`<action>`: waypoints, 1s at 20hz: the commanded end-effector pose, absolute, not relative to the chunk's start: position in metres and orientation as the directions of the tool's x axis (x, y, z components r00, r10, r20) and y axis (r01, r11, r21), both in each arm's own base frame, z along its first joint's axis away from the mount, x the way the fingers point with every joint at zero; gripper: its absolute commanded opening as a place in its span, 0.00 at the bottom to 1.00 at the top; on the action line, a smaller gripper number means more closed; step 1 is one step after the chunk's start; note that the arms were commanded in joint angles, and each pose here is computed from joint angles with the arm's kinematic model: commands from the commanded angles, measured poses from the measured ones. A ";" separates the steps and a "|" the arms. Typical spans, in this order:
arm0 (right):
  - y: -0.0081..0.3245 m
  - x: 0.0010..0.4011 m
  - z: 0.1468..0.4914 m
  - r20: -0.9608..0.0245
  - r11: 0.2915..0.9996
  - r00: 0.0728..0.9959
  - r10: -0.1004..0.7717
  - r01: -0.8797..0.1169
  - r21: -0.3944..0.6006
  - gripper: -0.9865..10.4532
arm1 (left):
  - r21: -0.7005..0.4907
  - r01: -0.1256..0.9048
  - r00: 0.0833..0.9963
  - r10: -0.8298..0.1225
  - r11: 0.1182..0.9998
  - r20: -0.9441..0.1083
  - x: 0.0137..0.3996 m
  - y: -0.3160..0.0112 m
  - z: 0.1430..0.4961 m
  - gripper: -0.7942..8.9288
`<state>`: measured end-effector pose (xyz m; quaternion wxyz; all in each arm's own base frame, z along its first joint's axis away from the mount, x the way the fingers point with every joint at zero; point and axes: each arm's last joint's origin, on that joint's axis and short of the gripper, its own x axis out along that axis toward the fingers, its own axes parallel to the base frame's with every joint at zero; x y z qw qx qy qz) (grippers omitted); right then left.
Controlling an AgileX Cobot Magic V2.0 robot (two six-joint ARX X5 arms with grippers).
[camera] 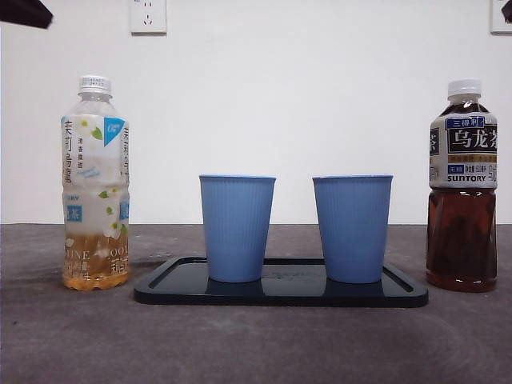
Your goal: Pour the drink into the cup
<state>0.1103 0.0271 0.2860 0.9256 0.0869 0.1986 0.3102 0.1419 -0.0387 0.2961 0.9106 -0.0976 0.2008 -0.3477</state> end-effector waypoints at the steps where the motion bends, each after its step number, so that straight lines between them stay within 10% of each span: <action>1: 0.028 0.113 0.289 -0.310 0.790 0.727 0.613 -0.560 0.248 0.10 | -0.285 0.622 0.672 -0.684 0.730 -0.285 0.145 -0.040 0.302 0.09; 8: 0.027 0.113 0.289 -0.311 0.800 0.737 0.600 -0.550 0.241 0.13 | -0.283 0.620 0.669 -0.682 0.732 -0.296 0.147 -0.040 0.300 0.14; 14: 0.028 0.113 0.290 -0.306 0.800 0.739 0.600 -0.548 0.244 0.42 | -0.284 0.620 0.669 -0.681 0.732 -0.296 0.148 -0.040 0.300 0.52; 20: 0.028 0.113 0.290 -0.304 0.799 0.739 0.601 -0.540 0.264 0.57 | -0.291 0.616 0.667 -0.681 0.732 -0.302 0.147 -0.040 0.299 0.57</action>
